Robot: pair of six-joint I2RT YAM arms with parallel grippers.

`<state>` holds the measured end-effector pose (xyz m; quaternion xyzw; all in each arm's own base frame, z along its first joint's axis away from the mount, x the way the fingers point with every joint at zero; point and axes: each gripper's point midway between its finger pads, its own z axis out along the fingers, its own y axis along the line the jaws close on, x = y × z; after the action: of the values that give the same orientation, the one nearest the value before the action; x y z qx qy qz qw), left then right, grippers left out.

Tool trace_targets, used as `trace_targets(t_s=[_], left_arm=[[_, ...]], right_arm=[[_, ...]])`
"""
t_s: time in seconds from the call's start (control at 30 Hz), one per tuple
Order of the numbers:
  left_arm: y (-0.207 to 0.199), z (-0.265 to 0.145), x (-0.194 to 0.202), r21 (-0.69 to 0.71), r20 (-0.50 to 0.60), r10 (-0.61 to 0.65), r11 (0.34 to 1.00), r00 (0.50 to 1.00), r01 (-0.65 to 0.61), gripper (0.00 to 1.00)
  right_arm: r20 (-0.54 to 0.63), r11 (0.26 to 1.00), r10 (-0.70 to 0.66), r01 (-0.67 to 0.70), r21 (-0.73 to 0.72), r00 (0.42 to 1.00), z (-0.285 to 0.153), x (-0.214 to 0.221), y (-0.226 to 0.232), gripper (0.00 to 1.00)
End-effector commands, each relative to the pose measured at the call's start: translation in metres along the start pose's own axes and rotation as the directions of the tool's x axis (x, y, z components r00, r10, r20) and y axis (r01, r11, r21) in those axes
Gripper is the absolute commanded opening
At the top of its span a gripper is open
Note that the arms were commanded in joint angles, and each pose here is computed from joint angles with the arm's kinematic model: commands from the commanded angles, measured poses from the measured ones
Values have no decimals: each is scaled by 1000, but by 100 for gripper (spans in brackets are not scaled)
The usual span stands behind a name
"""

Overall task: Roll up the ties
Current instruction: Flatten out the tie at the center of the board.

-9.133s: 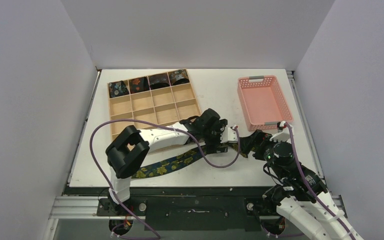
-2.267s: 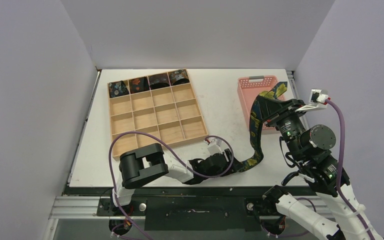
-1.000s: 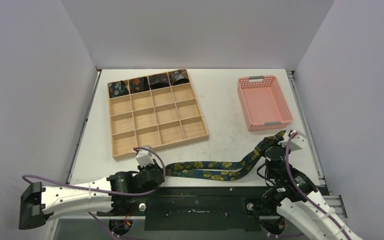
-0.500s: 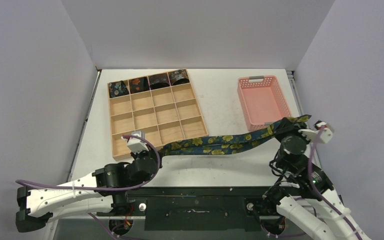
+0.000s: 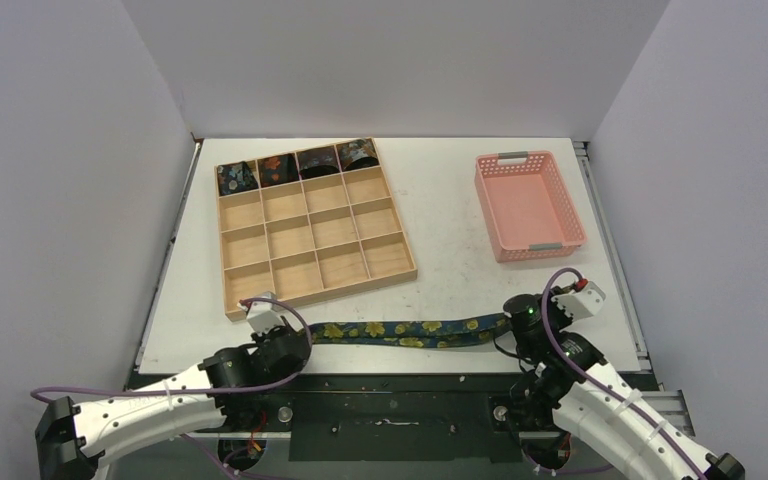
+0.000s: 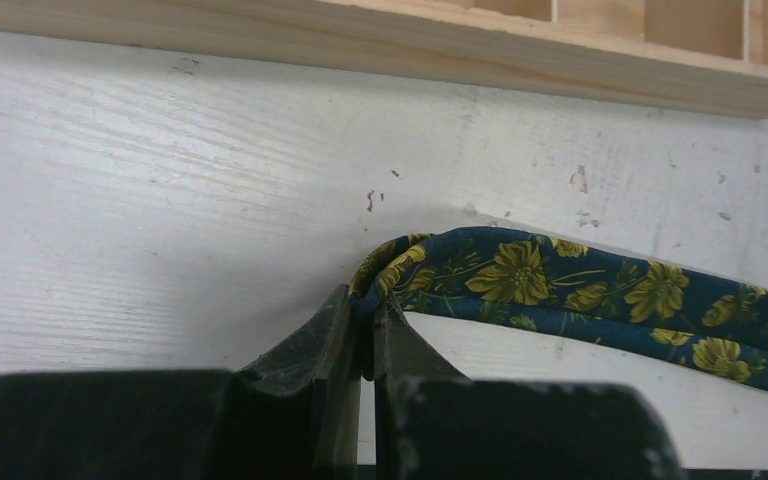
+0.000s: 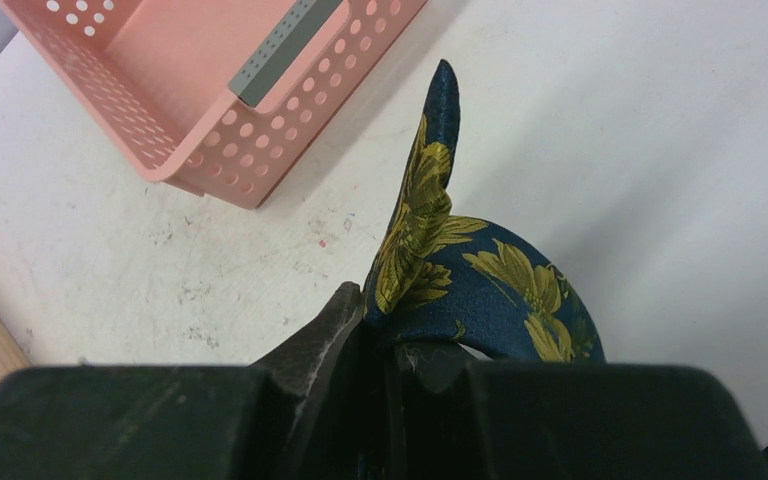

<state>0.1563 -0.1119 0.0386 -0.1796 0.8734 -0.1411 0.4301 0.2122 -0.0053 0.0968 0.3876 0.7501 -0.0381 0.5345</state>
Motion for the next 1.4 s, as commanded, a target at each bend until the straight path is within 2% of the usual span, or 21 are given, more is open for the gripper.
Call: trace_targets(t_s=[0.0, 0.13, 0.27, 0.37, 0.47, 0.63, 0.7, 0.73, 0.8, 0.9, 0.97, 1.0, 1.07, 1.2, 1.37], left_arm=[[-15, 3, -5, 66, 28, -117, 991, 993, 115, 0], [-44, 1, -13, 211, 51, -152, 968, 987, 138, 0], [-78, -22, -61, 320, 164, -167, 941, 972, 108, 0], [-88, -35, -81, 361, 209, -172, 929, 963, 88, 0], [-79, -27, -68, 348, 187, -174, 932, 967, 100, 0], [-44, 2, -12, 255, 55, -206, 949, 977, 186, 0], [-30, 9, 3, 204, 25, -197, 961, 980, 187, 0], [-22, 11, 7, 177, 19, -190, 967, 982, 184, 0], [-14, 13, 10, 145, 23, -189, 972, 982, 184, 0], [-16, 11, 4, 153, 42, -194, 971, 980, 185, 0], [-14, 10, 1, 150, 51, -196, 971, 979, 186, 0], [-13, 10, 1, 147, 51, -197, 971, 979, 187, 0], [-13, 8, 0, 150, 47, -209, 968, 977, 200, 0], [-12, 6, -2, 162, 49, -231, 962, 972, 220, 0], [-12, 6, -4, 178, 54, -246, 956, 968, 233, 0]], right_arm=[[55, 997, 74, -75, 20, 996, 9, -5, 5, 5], [133, 997, 73, -69, -34, 988, 8, -30, 21, 5], [249, 987, 94, -57, -151, 964, -13, -93, 56, 5], [298, 983, 27, 29, -182, 954, -24, -117, 68, 5], [234, 985, -7, 47, -166, 972, -11, -89, 62, 5], [40, 994, 23, -19, -106, 999, 21, -8, 21, 5], [21, 994, 61, -59, -92, 998, 24, -4, 14, 5], [26, 993, 72, -70, -91, 997, 25, -7, 12, 8], [26, 993, 90, -88, -77, 996, 26, -10, 8, 23], [-13, 994, 87, -88, -64, 996, 28, -3, 4, 69], [-28, 992, 108, -109, -60, 994, 27, -4, 5, 92], [-32, 992, 115, -116, -53, 993, 26, -5, 5, 98], [-48, 990, 132, -134, -53, 990, 23, -9, 8, 90], [-92, 986, 150, -155, -61, 984, 4, -29, 18, 90], [-69, 990, 138, -140, -24, 988, -23, -66, 11, 90]])
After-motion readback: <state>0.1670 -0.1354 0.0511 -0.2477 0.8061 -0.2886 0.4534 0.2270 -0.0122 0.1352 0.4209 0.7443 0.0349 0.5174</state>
